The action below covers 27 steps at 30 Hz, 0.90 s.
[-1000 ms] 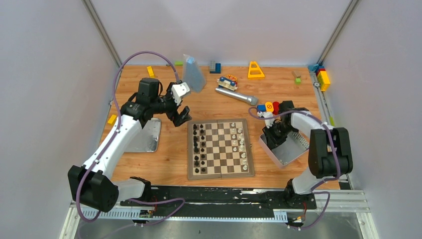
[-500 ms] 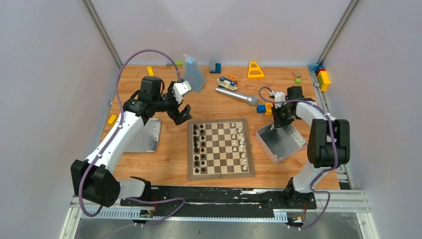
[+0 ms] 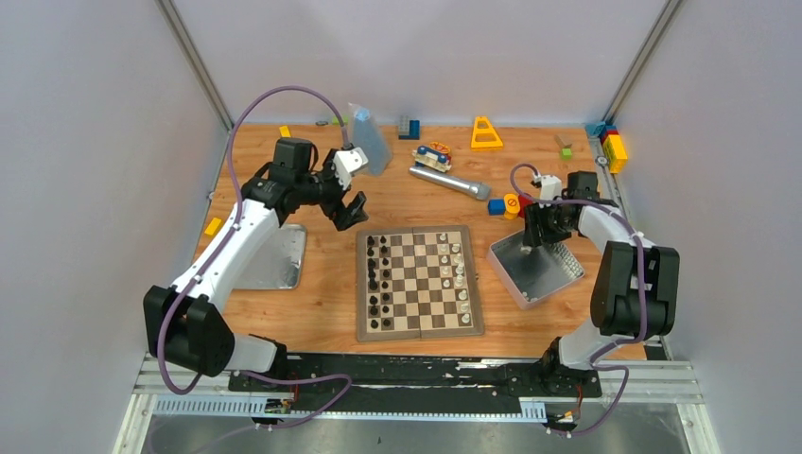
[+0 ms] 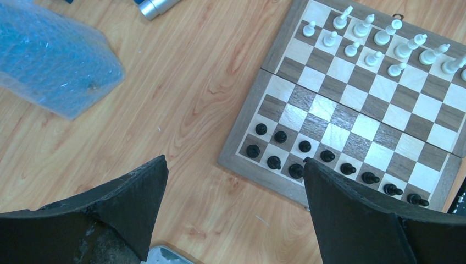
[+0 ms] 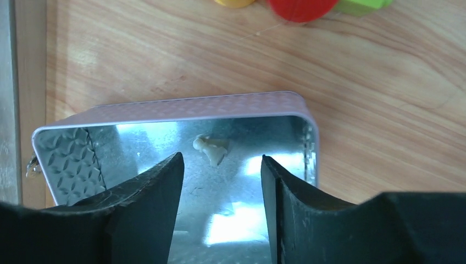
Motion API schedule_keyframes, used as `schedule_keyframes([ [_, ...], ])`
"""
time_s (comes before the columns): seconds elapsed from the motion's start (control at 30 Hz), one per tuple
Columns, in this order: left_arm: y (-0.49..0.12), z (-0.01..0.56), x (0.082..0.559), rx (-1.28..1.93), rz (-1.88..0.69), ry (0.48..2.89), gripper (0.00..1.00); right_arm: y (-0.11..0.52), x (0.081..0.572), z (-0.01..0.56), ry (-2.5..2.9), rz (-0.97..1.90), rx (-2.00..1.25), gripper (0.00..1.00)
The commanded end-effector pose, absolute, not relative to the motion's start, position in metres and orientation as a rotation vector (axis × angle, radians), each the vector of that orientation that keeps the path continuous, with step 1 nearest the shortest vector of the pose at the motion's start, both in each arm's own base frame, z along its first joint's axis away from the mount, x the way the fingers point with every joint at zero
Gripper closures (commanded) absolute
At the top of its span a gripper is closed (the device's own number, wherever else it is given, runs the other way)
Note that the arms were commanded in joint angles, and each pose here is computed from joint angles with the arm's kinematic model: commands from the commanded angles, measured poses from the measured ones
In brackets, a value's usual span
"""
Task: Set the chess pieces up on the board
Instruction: Adjust the storage box at the center of the board, then pick up the chess piece from the storage box.
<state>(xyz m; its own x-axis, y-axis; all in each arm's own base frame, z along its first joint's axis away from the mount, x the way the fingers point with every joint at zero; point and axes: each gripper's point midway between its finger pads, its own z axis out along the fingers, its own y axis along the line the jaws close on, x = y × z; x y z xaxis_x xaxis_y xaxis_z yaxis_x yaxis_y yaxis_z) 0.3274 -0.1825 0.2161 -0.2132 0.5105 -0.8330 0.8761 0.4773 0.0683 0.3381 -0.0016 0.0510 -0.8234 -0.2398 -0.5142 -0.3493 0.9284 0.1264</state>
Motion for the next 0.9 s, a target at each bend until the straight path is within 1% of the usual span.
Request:
schedule_keyframes([
  [0.0,-0.187,0.232,0.337,1.164,-0.541,1.807,0.00,0.012,0.345,0.052,2.471,0.360,-0.482,0.45],
  [0.3,-0.184,0.236,0.332,1.159,-0.526,1.791,0.00,0.021,0.319,0.028,2.480,0.427,-0.621,0.47],
  [0.4,-0.183,0.236,0.329,1.164,-0.518,1.784,0.00,0.026,0.309,0.027,2.467,0.451,-0.666,0.52],
  [0.53,-0.182,0.236,0.328,1.166,-0.514,1.781,0.00,0.028,0.301,0.025,2.469,0.457,-0.685,0.61],
  [0.6,-0.182,0.236,0.327,1.165,-0.513,1.779,0.00,0.028,0.299,0.025,2.467,0.442,-0.691,0.63],
  [0.87,-0.182,0.239,0.327,1.161,-0.514,1.772,0.00,0.026,0.295,0.036,2.460,0.396,-0.692,0.63],
])
